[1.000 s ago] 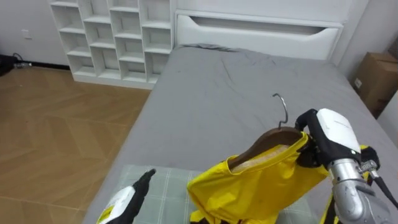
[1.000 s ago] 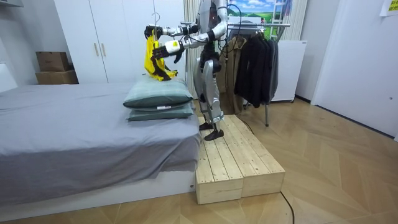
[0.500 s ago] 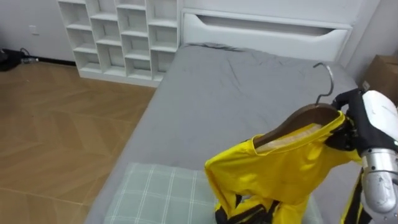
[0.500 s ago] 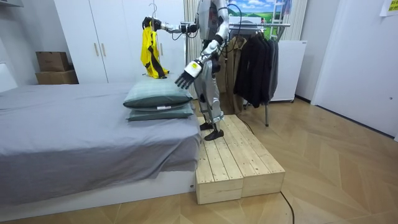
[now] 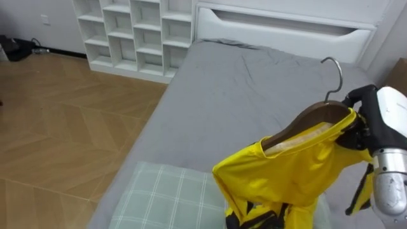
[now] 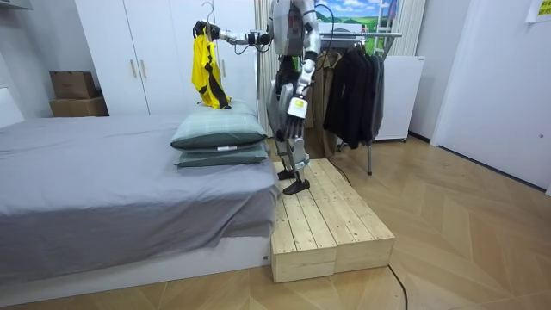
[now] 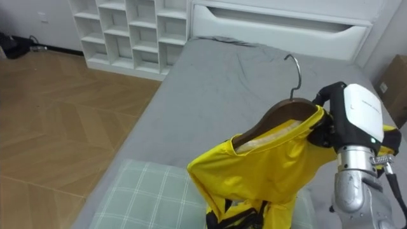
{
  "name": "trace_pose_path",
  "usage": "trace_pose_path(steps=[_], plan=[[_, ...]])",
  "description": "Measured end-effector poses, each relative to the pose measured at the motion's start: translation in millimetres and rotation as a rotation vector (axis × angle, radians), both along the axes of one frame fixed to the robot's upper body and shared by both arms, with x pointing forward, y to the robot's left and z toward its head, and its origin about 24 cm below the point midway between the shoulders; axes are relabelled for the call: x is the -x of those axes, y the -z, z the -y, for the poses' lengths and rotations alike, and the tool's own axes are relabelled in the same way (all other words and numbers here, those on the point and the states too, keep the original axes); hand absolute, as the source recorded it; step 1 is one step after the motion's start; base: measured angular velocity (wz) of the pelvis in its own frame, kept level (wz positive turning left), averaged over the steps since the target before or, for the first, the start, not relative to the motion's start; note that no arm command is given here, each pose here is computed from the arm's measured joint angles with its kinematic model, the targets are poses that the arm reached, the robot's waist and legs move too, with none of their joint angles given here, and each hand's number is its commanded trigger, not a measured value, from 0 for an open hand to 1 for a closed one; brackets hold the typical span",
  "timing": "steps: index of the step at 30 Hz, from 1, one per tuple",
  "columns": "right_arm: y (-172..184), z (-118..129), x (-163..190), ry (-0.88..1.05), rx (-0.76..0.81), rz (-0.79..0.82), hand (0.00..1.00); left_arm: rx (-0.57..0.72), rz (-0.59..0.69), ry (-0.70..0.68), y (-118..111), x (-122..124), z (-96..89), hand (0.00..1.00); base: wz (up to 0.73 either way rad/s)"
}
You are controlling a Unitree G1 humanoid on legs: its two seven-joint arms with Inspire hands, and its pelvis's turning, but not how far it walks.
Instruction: Hang clothes
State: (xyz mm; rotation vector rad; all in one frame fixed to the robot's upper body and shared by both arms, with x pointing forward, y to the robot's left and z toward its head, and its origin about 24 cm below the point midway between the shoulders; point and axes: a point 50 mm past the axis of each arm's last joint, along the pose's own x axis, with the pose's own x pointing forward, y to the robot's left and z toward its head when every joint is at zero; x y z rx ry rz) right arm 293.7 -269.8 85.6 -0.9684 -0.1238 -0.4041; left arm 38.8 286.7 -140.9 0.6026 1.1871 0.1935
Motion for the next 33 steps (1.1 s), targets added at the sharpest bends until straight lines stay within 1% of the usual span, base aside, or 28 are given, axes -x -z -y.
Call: trace_pose_path(steps=[3, 7, 10, 11, 15, 18, 25, 30, 33], plan=[[-2, -1, 3, 0.008, 0.013, 0.0, 1.0, -0.007, -0.054, -0.023, 3, 14, 0.4, 0.0, 0.0], [-12, -9, 6, -0.038, 0.04, 0.03, 1.0, -0.005, -0.056, -0.02, 3, 14, 1.6, 0.0, 0.0], [-17, -18, 7, -0.089, 0.053, 0.03, 1.0, 0.009, -0.037, -0.03, 4, 8, 5.0, 0.0, 0.01], [-16, -22, 12, -0.112, 0.057, 0.024, 1.0, 0.016, -0.022, -0.034, 4, 3, 6.7, 0.0, 0.05], [-5, -37, 21, -0.209, 0.065, -0.055, 1.0, 0.037, 0.03, -0.019, 4, -16, 14.3, 0.0, 0.01], [0, -39, 27, -0.232, 0.072, -0.096, 1.0, 0.046, 0.062, 0.018, 3, -27, 19.8, 0.0, -0.06], [2, -39, 37, -0.241, 0.082, -0.111, 1.0, 0.035, 0.065, 0.042, 2, -29, 20.2, 0.0, -0.16], [4, -42, 50, -0.253, 0.083, -0.111, 1.0, 0.001, 0.053, 0.152, 2, -37, 25.8, 0.0, -0.27], [11, -41, 55, -0.249, 0.073, -0.133, 1.0, -0.006, 0.049, 0.192, 2, -44, 27.8, 0.0, -0.7]])
